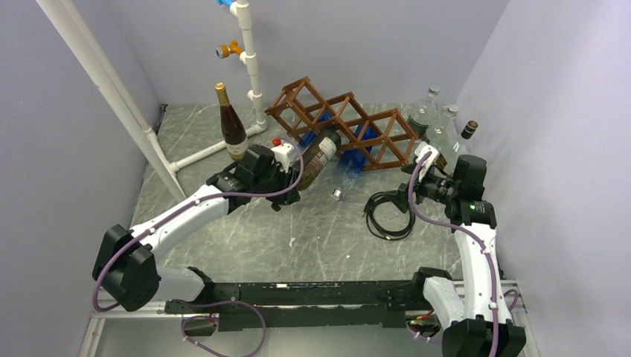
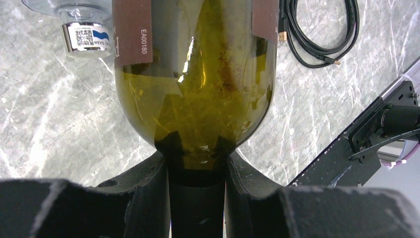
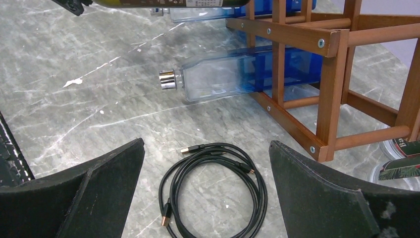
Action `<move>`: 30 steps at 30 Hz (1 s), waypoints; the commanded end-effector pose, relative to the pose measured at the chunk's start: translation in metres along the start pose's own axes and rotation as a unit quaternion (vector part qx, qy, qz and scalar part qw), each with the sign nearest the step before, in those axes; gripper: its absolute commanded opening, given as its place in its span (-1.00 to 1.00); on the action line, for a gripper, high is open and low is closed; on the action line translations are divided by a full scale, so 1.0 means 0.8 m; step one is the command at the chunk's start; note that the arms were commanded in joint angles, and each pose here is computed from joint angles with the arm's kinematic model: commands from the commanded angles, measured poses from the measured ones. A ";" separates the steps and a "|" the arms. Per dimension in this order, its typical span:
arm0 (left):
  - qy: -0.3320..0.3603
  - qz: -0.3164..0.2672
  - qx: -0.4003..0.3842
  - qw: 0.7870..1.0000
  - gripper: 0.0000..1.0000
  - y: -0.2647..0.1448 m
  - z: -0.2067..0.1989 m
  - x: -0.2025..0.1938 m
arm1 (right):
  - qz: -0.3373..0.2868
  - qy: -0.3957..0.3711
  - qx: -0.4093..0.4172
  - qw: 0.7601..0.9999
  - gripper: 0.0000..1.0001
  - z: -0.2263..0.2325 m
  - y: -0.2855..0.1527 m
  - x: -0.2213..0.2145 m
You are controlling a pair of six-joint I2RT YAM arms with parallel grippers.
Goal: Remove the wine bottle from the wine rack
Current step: Pick up the wine bottle from the wine rack, then place the wine bottle at the center of the board.
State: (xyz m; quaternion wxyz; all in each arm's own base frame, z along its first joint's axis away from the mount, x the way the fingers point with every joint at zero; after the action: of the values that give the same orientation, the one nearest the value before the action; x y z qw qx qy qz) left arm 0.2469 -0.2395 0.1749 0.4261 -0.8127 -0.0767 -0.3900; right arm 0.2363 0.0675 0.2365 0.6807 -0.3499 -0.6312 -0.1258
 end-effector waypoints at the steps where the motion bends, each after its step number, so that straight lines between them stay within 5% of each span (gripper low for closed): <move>1: 0.043 -0.096 -0.048 0.993 -1.00 -0.027 -0.030 0.049 | -0.012 -0.021 -0.006 1.000 1.00 -0.005 -0.001 0.008; 30: 0.069 -0.070 -0.124 0.987 -1.00 -0.059 -0.071 0.010 | -0.015 -0.030 0.016 0.999 1.00 0.002 -0.001 0.006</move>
State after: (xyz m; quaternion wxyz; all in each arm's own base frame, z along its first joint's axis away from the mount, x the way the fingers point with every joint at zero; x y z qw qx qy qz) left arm 0.1996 -0.2423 0.1887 0.3715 -0.8316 -0.0356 -0.4114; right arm 0.2375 0.0659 0.2349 0.6734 -0.3515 -0.6389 -0.1220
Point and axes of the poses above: each gripper's point midway between its finger pads, its own y axis out along the fingers, its own z axis along the line the jaws close on, x = y × z, the point moved 3 cm from there along -y, back along the fingers, and after that the axes turned 3 degrees about y, right-handed, at the moved point
